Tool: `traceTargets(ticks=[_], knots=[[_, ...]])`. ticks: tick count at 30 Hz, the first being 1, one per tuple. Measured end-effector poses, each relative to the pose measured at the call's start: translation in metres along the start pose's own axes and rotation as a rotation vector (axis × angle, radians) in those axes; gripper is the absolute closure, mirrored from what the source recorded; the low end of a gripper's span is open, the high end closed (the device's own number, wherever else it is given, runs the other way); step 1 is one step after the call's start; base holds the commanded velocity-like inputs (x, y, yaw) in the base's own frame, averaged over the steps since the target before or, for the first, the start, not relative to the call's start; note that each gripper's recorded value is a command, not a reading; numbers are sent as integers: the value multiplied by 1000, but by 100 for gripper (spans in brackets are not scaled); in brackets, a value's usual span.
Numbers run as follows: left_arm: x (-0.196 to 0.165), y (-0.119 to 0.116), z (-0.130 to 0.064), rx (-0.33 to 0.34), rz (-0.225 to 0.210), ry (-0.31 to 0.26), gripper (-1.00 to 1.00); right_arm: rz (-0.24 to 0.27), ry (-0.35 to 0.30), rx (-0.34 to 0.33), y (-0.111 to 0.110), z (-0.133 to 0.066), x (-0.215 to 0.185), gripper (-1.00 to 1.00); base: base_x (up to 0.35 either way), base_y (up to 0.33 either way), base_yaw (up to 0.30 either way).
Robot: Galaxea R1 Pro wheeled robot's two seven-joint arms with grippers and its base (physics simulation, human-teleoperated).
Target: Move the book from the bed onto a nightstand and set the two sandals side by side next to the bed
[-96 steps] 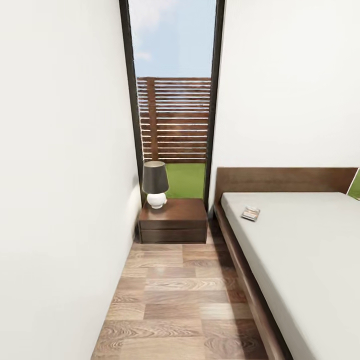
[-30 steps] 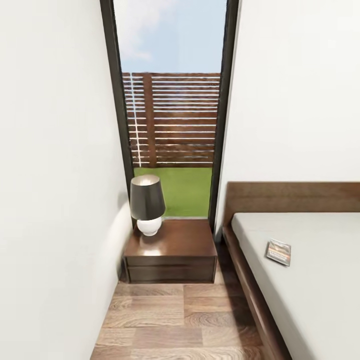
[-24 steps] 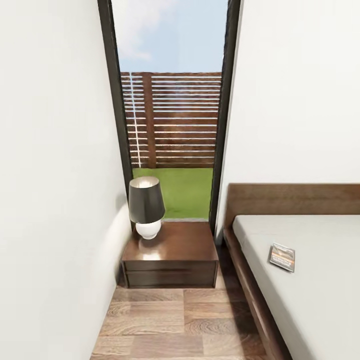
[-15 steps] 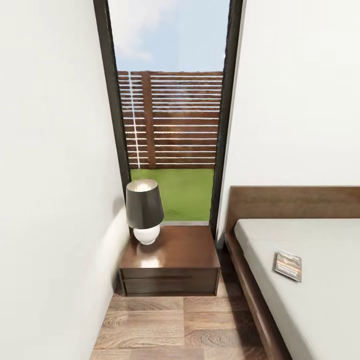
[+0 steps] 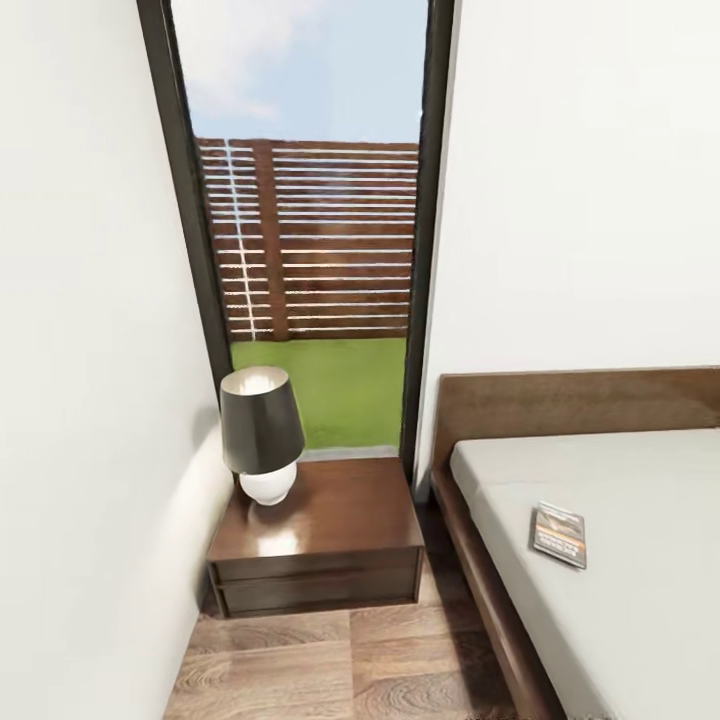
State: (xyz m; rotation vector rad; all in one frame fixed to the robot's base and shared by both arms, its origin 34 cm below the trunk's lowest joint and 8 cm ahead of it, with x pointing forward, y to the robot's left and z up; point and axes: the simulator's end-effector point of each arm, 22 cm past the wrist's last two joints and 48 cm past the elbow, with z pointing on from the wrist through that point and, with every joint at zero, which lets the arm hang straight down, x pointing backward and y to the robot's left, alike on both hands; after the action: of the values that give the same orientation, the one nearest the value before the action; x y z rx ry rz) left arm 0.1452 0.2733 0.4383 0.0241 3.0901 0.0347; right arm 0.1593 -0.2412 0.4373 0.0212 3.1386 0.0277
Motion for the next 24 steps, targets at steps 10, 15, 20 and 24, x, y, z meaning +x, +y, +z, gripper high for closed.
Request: traceTargets(ticks=[10,15,20,24], knots=[[0,1,0,-1,0,0,-100,0,0,0,0,0,0,-100,11,0,-214],[0,1,0,-1,-1,0,-100,0,0,0,0,0,0,-100,2,0,-216],[0,1,0,-2,-1,1,-100,0,0,0,0,0,0,-100,1,0,-216],[0,1,0,-2,-1,0,-100,0,0,0,0,0,0,-100,0,0,-217]])
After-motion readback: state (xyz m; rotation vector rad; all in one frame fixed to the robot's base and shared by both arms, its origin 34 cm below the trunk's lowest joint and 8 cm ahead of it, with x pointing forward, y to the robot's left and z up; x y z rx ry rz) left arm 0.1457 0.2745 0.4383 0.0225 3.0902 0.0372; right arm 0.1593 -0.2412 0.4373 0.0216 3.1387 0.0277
